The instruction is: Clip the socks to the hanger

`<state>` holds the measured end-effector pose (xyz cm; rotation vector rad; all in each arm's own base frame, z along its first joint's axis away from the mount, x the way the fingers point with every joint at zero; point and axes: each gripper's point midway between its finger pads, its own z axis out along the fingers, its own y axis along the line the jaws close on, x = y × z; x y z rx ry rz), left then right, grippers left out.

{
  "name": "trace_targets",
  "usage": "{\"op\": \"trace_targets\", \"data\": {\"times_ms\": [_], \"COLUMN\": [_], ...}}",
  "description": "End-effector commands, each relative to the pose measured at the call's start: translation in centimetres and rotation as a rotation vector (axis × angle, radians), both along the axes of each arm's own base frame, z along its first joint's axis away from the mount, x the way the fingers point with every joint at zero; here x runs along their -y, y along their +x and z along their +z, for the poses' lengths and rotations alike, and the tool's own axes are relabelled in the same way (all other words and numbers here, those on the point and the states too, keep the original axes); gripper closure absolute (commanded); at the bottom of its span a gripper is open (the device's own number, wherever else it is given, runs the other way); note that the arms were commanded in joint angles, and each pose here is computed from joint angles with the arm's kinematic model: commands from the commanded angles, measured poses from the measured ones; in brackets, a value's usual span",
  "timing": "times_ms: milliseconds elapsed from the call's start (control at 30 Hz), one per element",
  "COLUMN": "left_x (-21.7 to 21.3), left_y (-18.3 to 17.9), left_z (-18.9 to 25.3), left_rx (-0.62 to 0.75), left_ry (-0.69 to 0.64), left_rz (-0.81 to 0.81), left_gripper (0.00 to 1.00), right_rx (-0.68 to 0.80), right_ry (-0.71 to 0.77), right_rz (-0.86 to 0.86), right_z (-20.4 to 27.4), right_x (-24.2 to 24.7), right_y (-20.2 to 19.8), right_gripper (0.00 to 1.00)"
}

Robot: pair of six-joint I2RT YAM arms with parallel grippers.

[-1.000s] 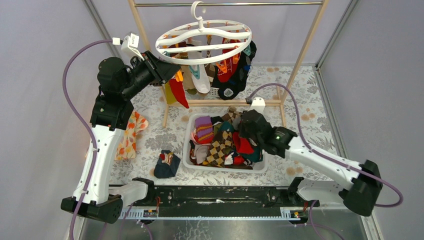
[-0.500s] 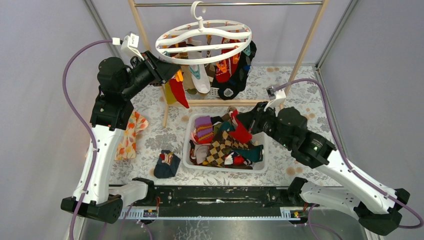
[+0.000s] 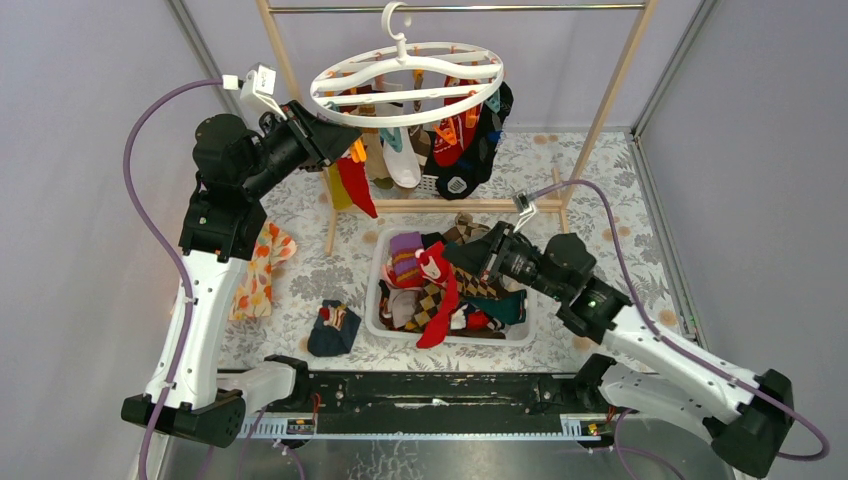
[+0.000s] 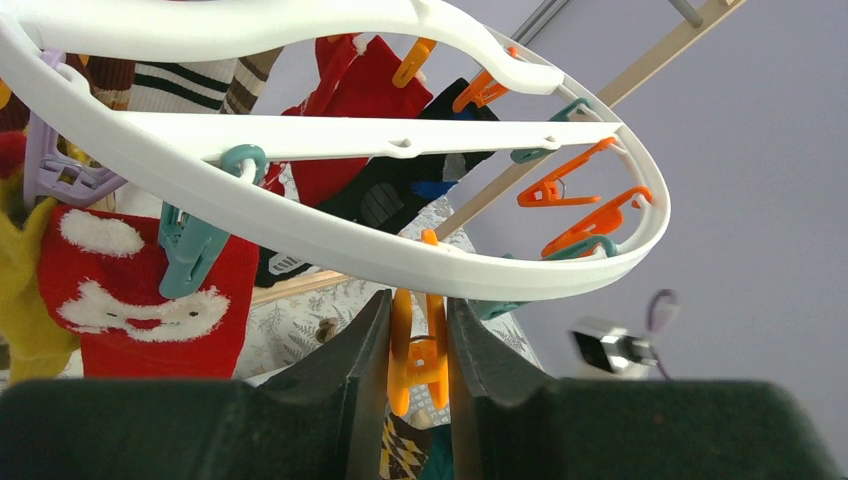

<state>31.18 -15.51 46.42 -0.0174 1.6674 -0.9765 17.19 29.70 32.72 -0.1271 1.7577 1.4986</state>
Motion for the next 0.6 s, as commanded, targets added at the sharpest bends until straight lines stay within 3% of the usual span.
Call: {"op": "trace_targets", "data": {"times_ms": [0, 133, 333, 433, 567], "left_x": [0.0, 0.0, 0.0, 0.1, 0.0], "left_y": [-0.6, -0.5, -0.4, -0.5, -0.7], "left_z": [2.1, 2.1, 1.9, 1.8, 1.9], "left_rx": [0.074, 0.076, 0.075, 0.075, 0.078], "left_ry": [-0.02, -0.021, -0.016, -0.018, -0.019], "left_rz": [-0.007, -0.004, -0.004, -0.007, -0.006], "left_gripper": [0.94, 0.94, 0.94, 0.94, 0.94], "right_rx": [-0.163, -0.251, -0.239, -0.251, -0.263], "right_ry": [0.087, 0.015, -0.077, -0.1, -0.153], "right_rz": [-0.033, -0.097, -0.058, -0.044, -0.045], "right_z": [-4.6, -9.1, -9.6, -9.6, -10.0], "right_x": [1.0, 2.9, 2.7, 2.4, 2.2], "right_y": [3.0, 4.9, 4.8, 5.1, 5.6], "right_gripper": [0.93, 0.75, 0.44, 0.38, 0.39]}}
